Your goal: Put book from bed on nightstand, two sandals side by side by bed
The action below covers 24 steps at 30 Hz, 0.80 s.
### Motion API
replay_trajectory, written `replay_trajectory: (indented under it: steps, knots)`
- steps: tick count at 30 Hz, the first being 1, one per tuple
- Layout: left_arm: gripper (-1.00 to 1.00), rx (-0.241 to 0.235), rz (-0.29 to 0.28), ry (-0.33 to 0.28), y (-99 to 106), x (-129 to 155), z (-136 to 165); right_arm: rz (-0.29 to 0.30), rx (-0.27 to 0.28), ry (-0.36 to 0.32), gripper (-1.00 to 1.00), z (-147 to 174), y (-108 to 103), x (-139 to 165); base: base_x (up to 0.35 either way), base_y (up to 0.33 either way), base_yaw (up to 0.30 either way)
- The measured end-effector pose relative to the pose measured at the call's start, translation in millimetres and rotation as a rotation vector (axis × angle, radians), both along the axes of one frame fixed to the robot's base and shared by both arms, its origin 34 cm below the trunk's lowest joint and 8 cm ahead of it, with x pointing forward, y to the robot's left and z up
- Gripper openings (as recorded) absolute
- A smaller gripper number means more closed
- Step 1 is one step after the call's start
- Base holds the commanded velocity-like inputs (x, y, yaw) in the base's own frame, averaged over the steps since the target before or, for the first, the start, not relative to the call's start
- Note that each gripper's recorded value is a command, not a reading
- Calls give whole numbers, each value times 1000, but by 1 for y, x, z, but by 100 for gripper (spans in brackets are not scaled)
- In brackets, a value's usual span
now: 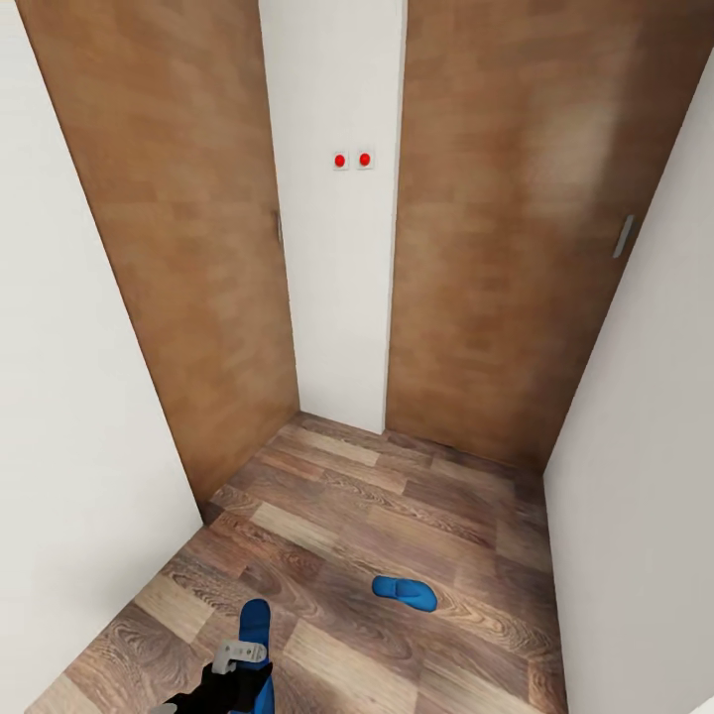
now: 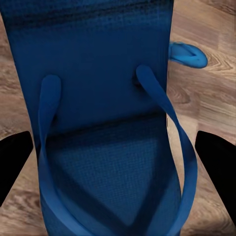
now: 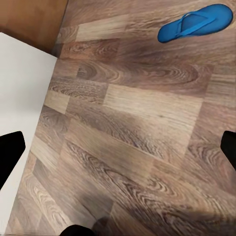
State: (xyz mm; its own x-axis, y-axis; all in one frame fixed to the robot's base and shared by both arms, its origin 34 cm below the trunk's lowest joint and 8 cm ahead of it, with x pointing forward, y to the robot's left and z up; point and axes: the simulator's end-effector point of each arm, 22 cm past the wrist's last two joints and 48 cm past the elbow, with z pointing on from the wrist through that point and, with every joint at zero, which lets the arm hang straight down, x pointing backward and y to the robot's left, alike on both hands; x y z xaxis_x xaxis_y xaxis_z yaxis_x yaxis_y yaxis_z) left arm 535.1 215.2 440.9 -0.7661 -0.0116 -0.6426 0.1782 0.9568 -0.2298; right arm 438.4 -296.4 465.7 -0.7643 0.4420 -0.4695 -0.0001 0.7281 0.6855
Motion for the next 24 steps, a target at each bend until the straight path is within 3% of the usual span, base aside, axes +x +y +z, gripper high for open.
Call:
replay_trajectory:
  steps: [11, 18, 24]
  knots:
    - [-100, 0, 0, 0, 0, 0, 0, 0, 0, 0, 100, 0, 0, 0, 182, -193, 84]
    - [-100, 0, 0, 1, 0, 0, 0, 0, 2, 0, 100, 0, 1, 0, 40, -38, 6]
    - [-100, 1, 0, 1, 0, 0, 0, 0, 2, 1, 100, 0, 1, 0, 2, -2, 201]
